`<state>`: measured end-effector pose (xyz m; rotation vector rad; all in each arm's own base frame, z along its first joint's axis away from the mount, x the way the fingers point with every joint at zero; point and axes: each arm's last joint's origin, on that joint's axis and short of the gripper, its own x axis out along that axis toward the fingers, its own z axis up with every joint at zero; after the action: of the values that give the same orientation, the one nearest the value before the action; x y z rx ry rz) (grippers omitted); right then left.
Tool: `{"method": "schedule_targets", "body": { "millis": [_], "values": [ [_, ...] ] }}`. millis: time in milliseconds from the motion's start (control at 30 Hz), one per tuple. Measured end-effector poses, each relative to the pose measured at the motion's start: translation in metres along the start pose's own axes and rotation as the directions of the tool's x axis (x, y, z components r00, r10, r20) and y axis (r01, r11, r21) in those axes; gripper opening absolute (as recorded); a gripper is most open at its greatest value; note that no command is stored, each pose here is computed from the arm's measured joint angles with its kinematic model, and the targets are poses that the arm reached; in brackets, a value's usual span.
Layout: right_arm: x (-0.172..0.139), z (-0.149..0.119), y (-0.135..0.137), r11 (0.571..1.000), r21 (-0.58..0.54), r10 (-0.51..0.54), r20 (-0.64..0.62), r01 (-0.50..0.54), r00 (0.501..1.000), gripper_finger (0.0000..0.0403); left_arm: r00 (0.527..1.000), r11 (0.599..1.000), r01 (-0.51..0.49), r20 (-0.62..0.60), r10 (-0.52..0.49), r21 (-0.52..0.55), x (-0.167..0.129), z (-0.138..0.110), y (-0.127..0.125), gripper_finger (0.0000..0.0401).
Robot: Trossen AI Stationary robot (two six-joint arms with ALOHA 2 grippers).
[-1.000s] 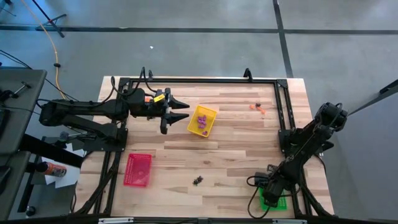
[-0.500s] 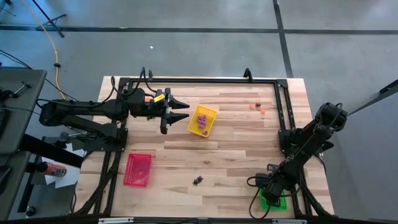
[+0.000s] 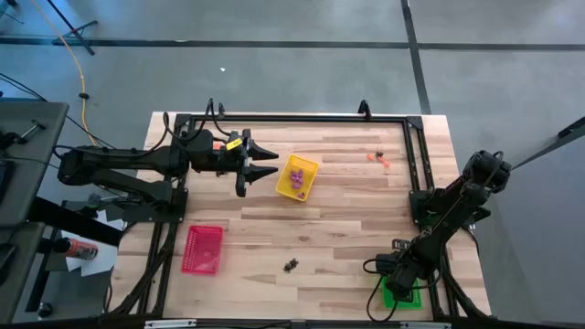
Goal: Sort Halloween decoration
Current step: Put the black spider toy into the green bin
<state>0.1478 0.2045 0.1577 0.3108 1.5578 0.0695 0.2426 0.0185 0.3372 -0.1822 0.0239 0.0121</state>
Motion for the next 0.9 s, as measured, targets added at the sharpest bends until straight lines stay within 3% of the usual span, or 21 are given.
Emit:
{"method": "schedule_targets", "body": {
  "millis": [433, 567, 667, 800, 900],
  "values": [
    [-0.012, 0.003, 0.005, 0.998, 0.066, 0.024, -0.074, -0.019, 0.997, 0.0188, 1.0, 1.0, -0.001, 0.0, 0.001, 0.0, 0.0, 0.0, 0.0, 0.0182],
    [-0.023, 0.005, 0.009, 0.996, 0.086, -0.009, -0.043, 0.012, 0.999, 0.0188, 1.0, 1.0, -0.001, 0.0, 0.001, 0.0, 0.0, 0.0, 0.0, 0.0182],
    [-0.032, 0.003, 0.006, 0.985, 0.129, -0.109, -0.032, 0.112, 0.994, 0.0188, 1.0, 1.0, -0.001, 0.0, 0.001, 0.0, 0.0, 0.0, 0.0, 0.0182],
    [-0.04, 0.002, 0.01, 0.991, 0.068, -0.111, -0.044, 0.113, 0.993, 0.0188, 1.0, 1.0, -0.001, 0.001, 0.001, 0.001, 0.0, 0.0, 0.0, 0.0182],
    [-0.039, 0.002, 0.009, 0.977, 0.16, -0.144, -0.013, 0.144, 0.989, 0.0188, 1.0, 1.0, -0.001, 0.001, 0.001, 0.0, 0.0, 0.0, 0.0, 0.0182]
  ]
}}
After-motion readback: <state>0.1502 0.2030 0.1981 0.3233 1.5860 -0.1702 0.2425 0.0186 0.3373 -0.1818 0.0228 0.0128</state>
